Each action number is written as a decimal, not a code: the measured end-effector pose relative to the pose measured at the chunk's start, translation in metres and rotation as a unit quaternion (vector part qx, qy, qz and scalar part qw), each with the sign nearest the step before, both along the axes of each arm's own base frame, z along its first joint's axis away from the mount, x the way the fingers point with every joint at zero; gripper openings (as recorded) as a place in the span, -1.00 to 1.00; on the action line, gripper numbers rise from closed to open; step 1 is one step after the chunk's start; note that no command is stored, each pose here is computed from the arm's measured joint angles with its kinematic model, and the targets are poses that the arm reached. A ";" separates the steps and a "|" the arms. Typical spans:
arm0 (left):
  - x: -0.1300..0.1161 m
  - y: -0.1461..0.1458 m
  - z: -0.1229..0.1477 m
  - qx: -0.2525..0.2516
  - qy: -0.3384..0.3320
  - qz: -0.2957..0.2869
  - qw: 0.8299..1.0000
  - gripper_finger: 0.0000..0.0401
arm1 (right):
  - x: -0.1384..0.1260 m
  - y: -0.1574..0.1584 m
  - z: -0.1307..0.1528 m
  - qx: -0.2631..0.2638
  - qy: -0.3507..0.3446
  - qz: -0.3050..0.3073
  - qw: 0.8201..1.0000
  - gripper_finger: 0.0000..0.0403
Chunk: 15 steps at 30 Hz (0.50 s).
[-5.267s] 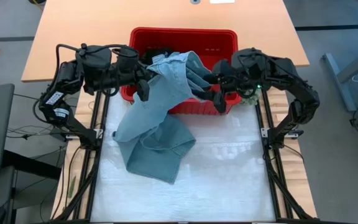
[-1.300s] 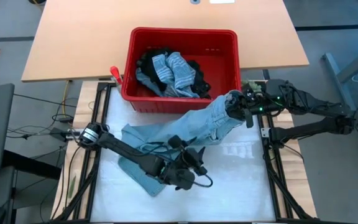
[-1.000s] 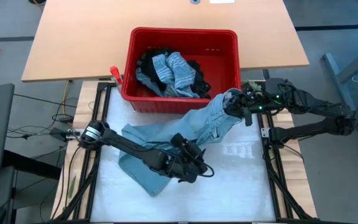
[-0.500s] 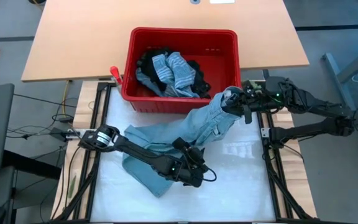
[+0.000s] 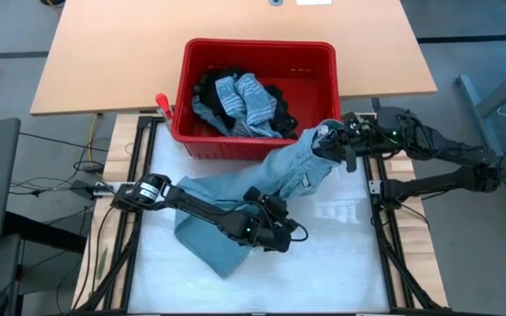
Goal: Fold Laundry from Bin
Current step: Fold the light blue pants
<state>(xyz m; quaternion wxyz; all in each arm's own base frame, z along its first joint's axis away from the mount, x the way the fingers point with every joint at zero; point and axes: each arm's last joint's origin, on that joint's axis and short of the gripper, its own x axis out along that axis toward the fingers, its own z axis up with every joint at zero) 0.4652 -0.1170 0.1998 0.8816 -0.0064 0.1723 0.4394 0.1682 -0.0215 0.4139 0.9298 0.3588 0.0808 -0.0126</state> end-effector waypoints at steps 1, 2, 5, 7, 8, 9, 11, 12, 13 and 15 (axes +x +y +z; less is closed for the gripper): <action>0.001 -0.001 0.002 -0.007 -0.002 -0.005 1.000 -0.70 | 0.000 0.000 0.000 0.000 -0.001 0.000 1.000 -0.86; 0.002 -0.001 0.004 -0.016 -0.005 -0.013 1.000 -0.84 | 0.000 0.000 0.000 -0.001 -0.002 0.000 1.000 -0.86; 0.006 -0.004 0.015 -0.035 -0.014 -0.031 0.999 -0.96 | 0.000 0.000 0.002 -0.004 -0.011 0.006 1.000 -0.80; 0.008 -0.010 0.028 -0.033 -0.010 -0.044 0.998 -0.98 | 0.000 0.001 0.004 -0.005 -0.020 0.013 1.000 -0.73; 0.009 -0.013 0.036 -0.030 -0.007 -0.051 0.998 -0.98 | 0.000 0.001 0.005 -0.006 -0.025 0.021 0.999 -0.68; 0.010 -0.016 0.047 -0.026 -0.004 -0.059 0.998 -0.98 | 0.000 0.002 0.006 -0.009 -0.032 0.032 0.999 -0.63; 0.009 -0.020 0.068 -0.014 0.009 -0.071 0.997 -0.99 | -0.001 0.003 0.011 -0.016 -0.045 0.054 0.997 -0.51; 0.009 -0.022 0.080 -0.010 0.013 -0.076 0.997 -0.99 | -0.002 0.004 0.014 -0.020 -0.052 0.066 0.996 -0.44; 0.007 -0.023 0.090 -0.008 0.017 -0.080 0.997 -0.99 | -0.004 0.005 0.020 -0.028 -0.061 0.079 0.995 -0.37; 0.002 -0.025 0.111 -0.004 0.020 -0.082 0.996 -0.99 | -0.011 0.007 0.036 -0.056 -0.093 0.103 0.989 -0.22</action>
